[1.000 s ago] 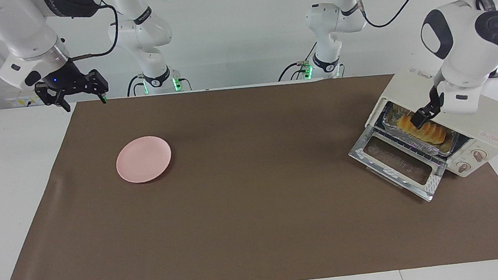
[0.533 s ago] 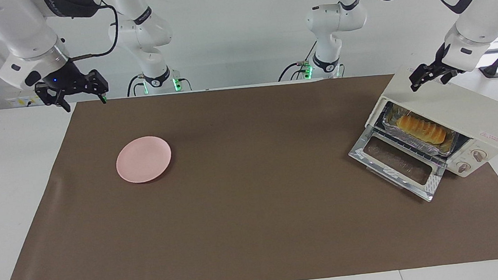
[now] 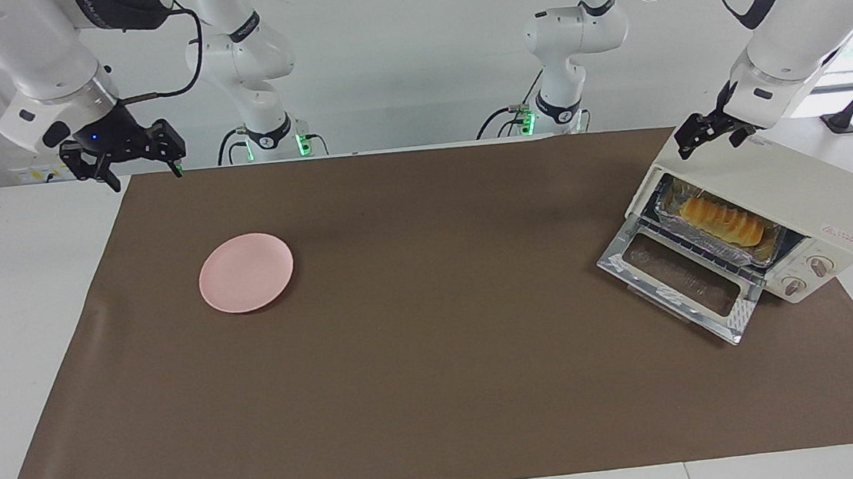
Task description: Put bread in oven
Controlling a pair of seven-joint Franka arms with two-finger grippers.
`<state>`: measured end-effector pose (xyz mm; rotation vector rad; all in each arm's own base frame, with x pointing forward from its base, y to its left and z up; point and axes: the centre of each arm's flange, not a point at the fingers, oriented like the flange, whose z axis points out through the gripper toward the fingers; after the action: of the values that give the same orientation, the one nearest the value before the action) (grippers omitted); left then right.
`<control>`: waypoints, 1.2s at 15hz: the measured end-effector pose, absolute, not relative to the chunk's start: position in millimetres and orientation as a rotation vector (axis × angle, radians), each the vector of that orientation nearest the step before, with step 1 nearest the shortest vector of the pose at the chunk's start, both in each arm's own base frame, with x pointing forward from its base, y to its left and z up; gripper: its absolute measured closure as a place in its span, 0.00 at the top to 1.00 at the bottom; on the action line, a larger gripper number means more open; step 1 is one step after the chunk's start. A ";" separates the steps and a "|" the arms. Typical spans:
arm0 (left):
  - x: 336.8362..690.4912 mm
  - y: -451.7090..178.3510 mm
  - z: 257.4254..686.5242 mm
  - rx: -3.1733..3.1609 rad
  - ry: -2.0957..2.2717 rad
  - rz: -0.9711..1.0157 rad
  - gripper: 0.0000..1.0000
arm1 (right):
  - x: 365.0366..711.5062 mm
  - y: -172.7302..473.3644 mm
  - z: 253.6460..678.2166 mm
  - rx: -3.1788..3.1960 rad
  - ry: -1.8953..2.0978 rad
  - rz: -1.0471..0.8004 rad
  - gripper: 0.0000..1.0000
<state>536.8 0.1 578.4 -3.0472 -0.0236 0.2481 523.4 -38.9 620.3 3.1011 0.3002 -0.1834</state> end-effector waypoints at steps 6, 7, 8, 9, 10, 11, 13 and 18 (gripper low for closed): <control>536.1 -36.4 583.6 -3.069 0.062 0.232 1.00 | 523.4 -38.9 620.3 3.101 0.300 -0.183 1.00; 536.3 -36.2 584.4 -3.070 0.061 0.228 1.00 | 523.4 -38.9 620.3 3.101 0.300 -0.183 1.00; 536.7 -34.4 586.7 -3.072 0.056 0.221 1.00 | 523.4 -38.9 620.3 3.101 0.300 -0.183 1.00; 537.3 -32.6 590.0 -3.074 0.050 0.210 1.00 | 523.4 -38.9 620.3 3.101 0.300 -0.183 1.00; 537.9 -31.4 593.9 -3.076 0.048 0.197 1.00 | 523.4 -38.9 620.3 3.101 0.300 -0.183 1.00; 538.4 -31.1 596.9 -3.077 0.049 0.187 1.00 | 523.4 -38.9 620.3 3.101 0.300 -0.183 1.00; 538.8 -31.6 599.6 -3.078 0.055 0.177 1.00 | 523.4 -38.9 620.3 3.101 0.300 -0.183 1.00; 542.2 -34.3 600.1 -3.083 0.069 0.144 1.00 | 523.4 -38.9 620.3 3.101 0.300 -0.183 1.00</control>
<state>542.2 -34.3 600.1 -3.0833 0.0693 0.1436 523.4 -38.9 620.3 3.1011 0.3002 -0.1834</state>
